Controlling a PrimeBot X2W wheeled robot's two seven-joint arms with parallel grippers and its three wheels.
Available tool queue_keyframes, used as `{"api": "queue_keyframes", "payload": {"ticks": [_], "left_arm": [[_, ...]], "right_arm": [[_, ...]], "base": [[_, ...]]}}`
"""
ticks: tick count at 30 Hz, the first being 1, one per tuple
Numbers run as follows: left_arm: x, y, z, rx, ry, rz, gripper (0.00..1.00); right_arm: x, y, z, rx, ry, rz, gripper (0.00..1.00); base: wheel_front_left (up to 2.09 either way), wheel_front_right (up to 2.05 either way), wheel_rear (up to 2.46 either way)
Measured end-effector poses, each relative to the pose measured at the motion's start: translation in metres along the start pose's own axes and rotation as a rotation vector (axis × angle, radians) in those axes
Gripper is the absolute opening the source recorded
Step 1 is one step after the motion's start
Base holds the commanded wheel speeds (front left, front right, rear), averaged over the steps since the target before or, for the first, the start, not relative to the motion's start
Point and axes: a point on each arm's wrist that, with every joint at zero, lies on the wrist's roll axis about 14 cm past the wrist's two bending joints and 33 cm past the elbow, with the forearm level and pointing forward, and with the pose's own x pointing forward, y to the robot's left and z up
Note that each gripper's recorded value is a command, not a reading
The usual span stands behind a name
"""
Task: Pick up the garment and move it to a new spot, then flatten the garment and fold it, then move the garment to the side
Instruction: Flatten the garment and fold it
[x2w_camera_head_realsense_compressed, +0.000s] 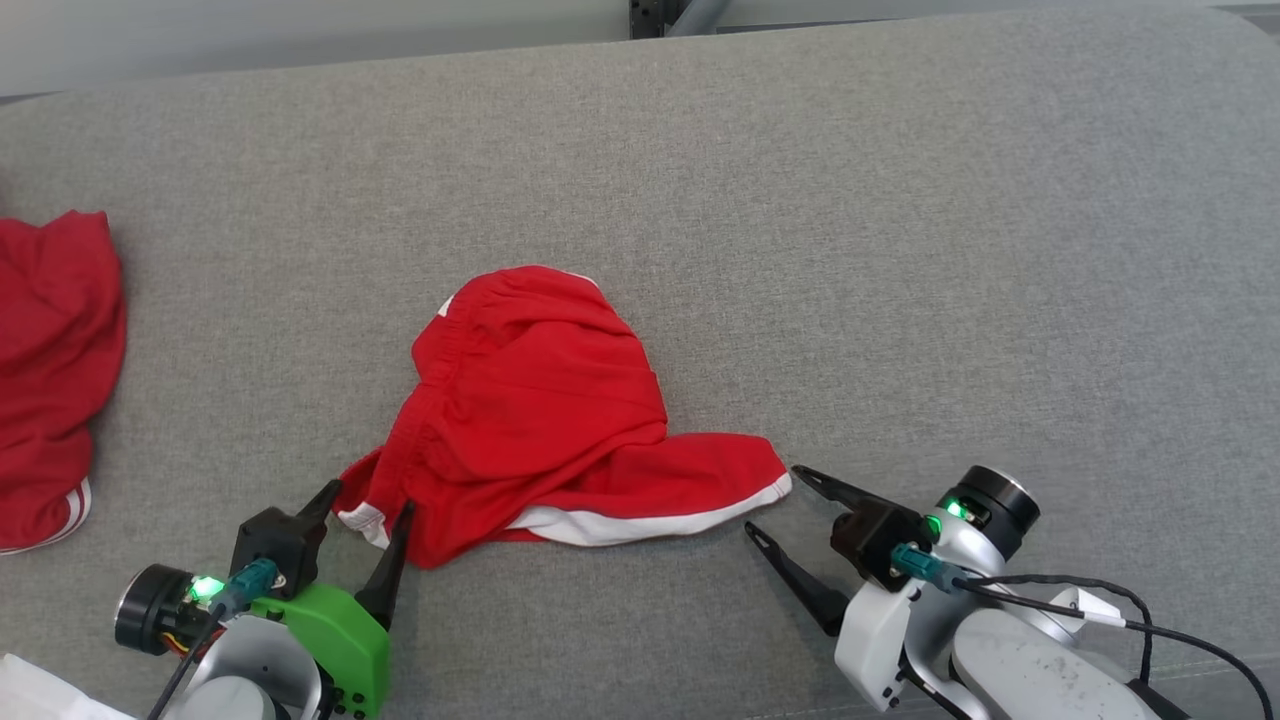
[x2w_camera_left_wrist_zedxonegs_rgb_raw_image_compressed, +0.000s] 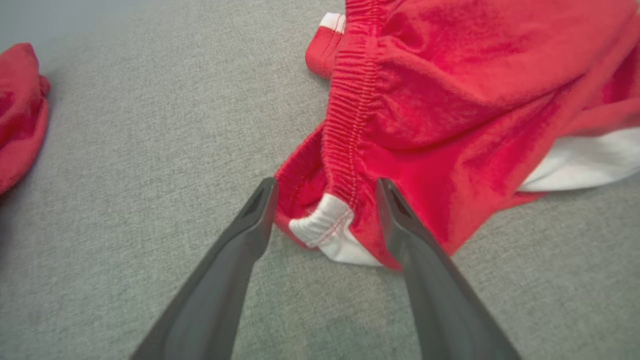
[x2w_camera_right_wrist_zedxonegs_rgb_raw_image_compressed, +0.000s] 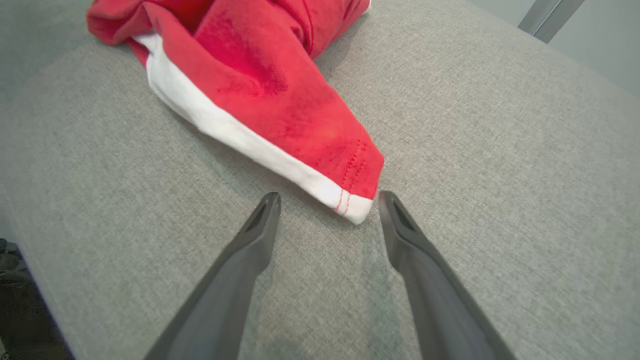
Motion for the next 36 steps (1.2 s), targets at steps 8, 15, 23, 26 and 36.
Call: {"api": "queue_keyframes", "payload": {"ticks": [8, 15, 23, 26, 36], "left_arm": [[0.001, 0.001, -0.008, -0.004, 0.030, -0.009, 1.00], [-0.001, -0.006, -0.013, -0.009, 0.064, -0.040, 1.00], [-0.004, -0.006, -0.017, -0.007, 0.099, -0.054, 0.56], [-0.004, -0.006, -0.019, -0.009, 0.106, -0.058, 0.48], [-0.006, -0.011, -0.025, -0.040, 0.132, -0.074, 0.00]], "right_arm": [[0.010, 0.006, -0.008, 0.019, 0.007, 0.032, 1.00], [0.015, 0.010, -0.009, 0.025, 0.000, 0.044, 1.00], [0.016, 0.011, -0.007, 0.030, -0.011, 0.047, 1.00], [0.017, 0.013, -0.007, 0.029, -0.010, 0.051, 1.00], [0.016, 0.009, -0.006, 0.035, -0.032, 0.037, 0.00]], "base": [[0.00, 0.00, 0.00], [0.00, 0.00, 0.00], [0.00, 0.00, 0.00], [0.00, 0.00, 0.00], [0.00, 0.00, 0.00]]}}
